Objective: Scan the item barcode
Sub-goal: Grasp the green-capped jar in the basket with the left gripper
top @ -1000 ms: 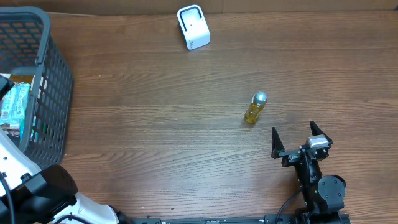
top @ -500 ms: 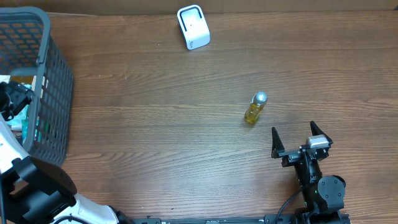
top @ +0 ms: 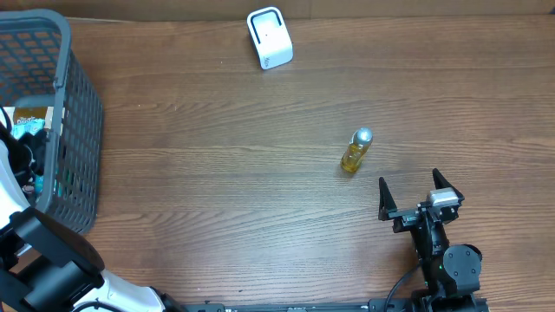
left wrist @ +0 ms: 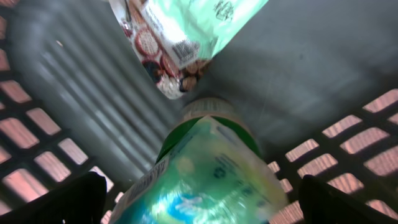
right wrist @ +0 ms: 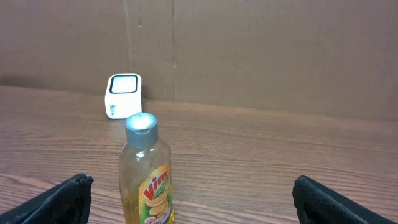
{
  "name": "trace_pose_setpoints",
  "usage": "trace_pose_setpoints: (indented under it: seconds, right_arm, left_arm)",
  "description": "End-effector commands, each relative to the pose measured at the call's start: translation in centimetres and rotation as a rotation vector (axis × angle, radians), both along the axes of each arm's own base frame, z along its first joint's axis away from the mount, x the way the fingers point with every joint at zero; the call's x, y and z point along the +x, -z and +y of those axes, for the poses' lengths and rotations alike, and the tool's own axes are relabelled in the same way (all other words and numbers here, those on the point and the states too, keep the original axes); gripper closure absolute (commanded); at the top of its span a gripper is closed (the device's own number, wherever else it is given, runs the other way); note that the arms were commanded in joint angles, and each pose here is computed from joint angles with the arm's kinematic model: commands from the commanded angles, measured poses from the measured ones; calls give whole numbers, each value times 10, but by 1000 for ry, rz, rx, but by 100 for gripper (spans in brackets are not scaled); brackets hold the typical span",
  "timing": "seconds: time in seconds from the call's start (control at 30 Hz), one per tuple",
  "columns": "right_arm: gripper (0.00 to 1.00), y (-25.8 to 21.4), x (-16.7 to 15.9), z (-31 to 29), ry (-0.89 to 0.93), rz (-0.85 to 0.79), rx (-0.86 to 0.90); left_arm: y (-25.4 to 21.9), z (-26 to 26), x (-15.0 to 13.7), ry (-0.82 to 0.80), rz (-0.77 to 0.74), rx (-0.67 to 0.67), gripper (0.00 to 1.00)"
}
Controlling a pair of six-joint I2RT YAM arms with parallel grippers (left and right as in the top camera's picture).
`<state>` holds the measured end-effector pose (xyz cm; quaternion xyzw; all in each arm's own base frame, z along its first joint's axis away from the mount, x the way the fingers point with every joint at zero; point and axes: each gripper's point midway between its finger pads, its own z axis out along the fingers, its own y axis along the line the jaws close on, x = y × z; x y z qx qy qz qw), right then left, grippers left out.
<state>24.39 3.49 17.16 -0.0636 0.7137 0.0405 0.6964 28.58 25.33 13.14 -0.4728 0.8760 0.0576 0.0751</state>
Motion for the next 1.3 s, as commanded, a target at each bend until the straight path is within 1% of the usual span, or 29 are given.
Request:
trace_pose_setpoints:
  seconds: [0.0,0.4,0.53,0.63,0.67,0.73,0.77,0.9,1.1,1.27]
  right_arm:
    - [0,2,0,0,0,-3,-1]
    - [0,2,0,0,0,-3,-1]
    - [0,2,0,0,0,-3,-1]
    - [0,2,0,0,0,-3,-1]
    - [0,2,0,0,0,-3,-1]
    - [0,2,0,0,0,-3,-1]
    - [0,2,0,0,0,-3,-1]
    - [0,2,0,0,0,-3,-1]
    - [0,2,0,0,0,-3,-1]
    - [0,2,0,0,0,-2,-1]
  left_arm:
    - [16,-7,-5,6,-28,-54,0]
    - [55,-13,-9,-14,-40,-78,0]
    - [57,-14,-6,-11,-57,-86,7]
    - [57,-15,-5,-10,-59,-88,22]
    - [57,-14,-5,-10,-58,-86,22]
    - [57,-14,-5,-10,-59,-83,30]
    - [57,-13,-5,-10,-61,-81,32]
    - [57,-13,-4,-10,-62,-80,32]
    - [57,-12,-4,-10,-61,-77,23]
    - [57,-9,-7,-11,-43,-58,22]
